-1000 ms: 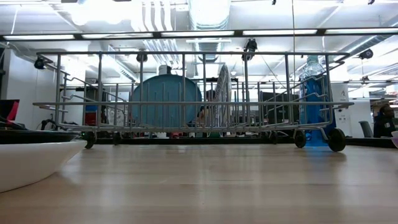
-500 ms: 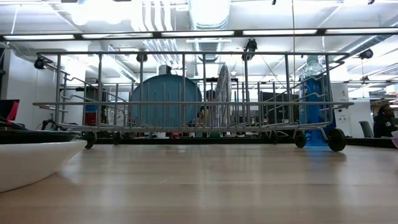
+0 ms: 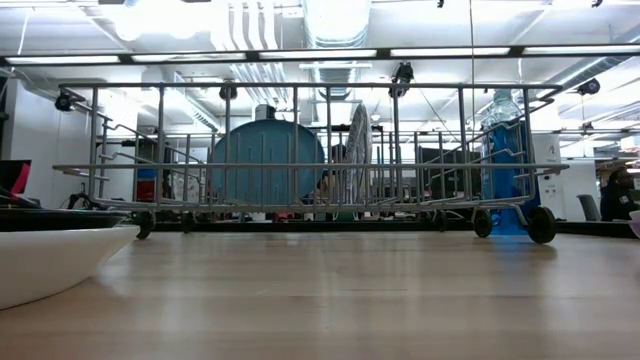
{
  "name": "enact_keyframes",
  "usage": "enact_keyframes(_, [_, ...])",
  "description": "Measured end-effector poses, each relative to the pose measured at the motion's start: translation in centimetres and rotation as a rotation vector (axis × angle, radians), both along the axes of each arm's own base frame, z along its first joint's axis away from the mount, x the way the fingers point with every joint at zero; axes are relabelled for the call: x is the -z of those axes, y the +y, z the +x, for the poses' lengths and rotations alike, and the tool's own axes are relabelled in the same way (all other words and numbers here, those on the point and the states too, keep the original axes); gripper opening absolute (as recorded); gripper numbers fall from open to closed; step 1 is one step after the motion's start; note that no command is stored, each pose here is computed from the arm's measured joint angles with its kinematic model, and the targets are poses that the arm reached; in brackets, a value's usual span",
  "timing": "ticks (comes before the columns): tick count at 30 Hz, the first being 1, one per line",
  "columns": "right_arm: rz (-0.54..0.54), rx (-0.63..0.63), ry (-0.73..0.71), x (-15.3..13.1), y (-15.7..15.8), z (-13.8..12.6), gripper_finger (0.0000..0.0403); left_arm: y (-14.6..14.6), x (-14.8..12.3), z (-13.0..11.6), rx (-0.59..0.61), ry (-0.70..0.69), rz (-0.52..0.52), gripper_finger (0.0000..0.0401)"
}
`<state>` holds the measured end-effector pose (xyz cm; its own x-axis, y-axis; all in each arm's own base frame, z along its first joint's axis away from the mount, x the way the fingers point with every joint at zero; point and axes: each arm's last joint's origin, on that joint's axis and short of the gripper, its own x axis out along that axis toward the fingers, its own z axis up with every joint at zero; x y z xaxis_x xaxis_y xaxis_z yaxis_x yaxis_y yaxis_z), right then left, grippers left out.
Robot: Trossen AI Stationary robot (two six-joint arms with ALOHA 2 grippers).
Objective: Sort dishes
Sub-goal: Put the white-orange patterned plate in the dish rack
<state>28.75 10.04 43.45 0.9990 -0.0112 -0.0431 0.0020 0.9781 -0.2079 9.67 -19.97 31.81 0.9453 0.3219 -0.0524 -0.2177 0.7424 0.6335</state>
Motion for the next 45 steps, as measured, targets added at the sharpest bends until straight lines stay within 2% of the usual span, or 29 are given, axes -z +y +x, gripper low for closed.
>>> enact_keyframes(3, [0.077, 0.397, -0.045, -1.2, -1.8, -1.8, 0.0007, 1.3, 0.1, 0.2, -0.020, -0.050, 0.013, 0.0206])
enact_keyframes(6, [0.106, 0.720, -0.075, -1.7, -3.3, -3.4, 0.0007, 2.5, 0.4, 0.5, -0.055, -0.044, 0.034, 0.0206])
enact_keyframes(12, [0.163, 1.166, -0.163, -2.4, -6.0, -5.1, 0.0007, 4.7, 0.4, 1.3, -0.138, -0.041, 0.040, 0.0206])
enact_keyframes(15, [0.165, 1.297, -0.185, -2.2, -7.4, -4.8, 0.0007, 5.7, 0.1, 1.9, -0.192, -0.043, 0.035, 0.0206])
enact_keyframes(21, [0.264, 1.346, -0.269, -2.1, -10.6, -4.4, 0.0008, 7.2, 0.4, 2.9, -0.283, -0.036, 0.048, 0.0206])
enact_keyframes(25, [0.251, 1.412, -0.271, -1.9, -12.7, -4.3, 0.0008, 7.9, 1.1, 3.1, -0.318, -0.024, 0.068, 0.0206])
enact_keyframes(28, [0.261, 1.381, -0.260, -1.7, -14.2, -4.2, 0.0007, 8.2, 1.5, 3.2, -0.333, -0.021, 0.072, 0.0206])
enact_keyframes(33, [0.276, 1.397, -0.181, -0.1, -17.1, -3.9, 0.0007, 8.3, 1.5, 3.2, -0.339, -0.027, 0.062, 0.0206])
enact_keyframes(38, [0.360, 1.449, -0.072, 2.5, -20.2, -4.0, 0.0007, 8.3, 1.5, 3.2, -0.340, -0.029, 0.059, 0.0206])
enact_keyframes(45, [0.382, 1.484, 0.034, 5.8, -21.7, -1.4, 0.0007, 8.3, 1.5, 3.3, -0.341, -0.031, 0.054, 0.0206])
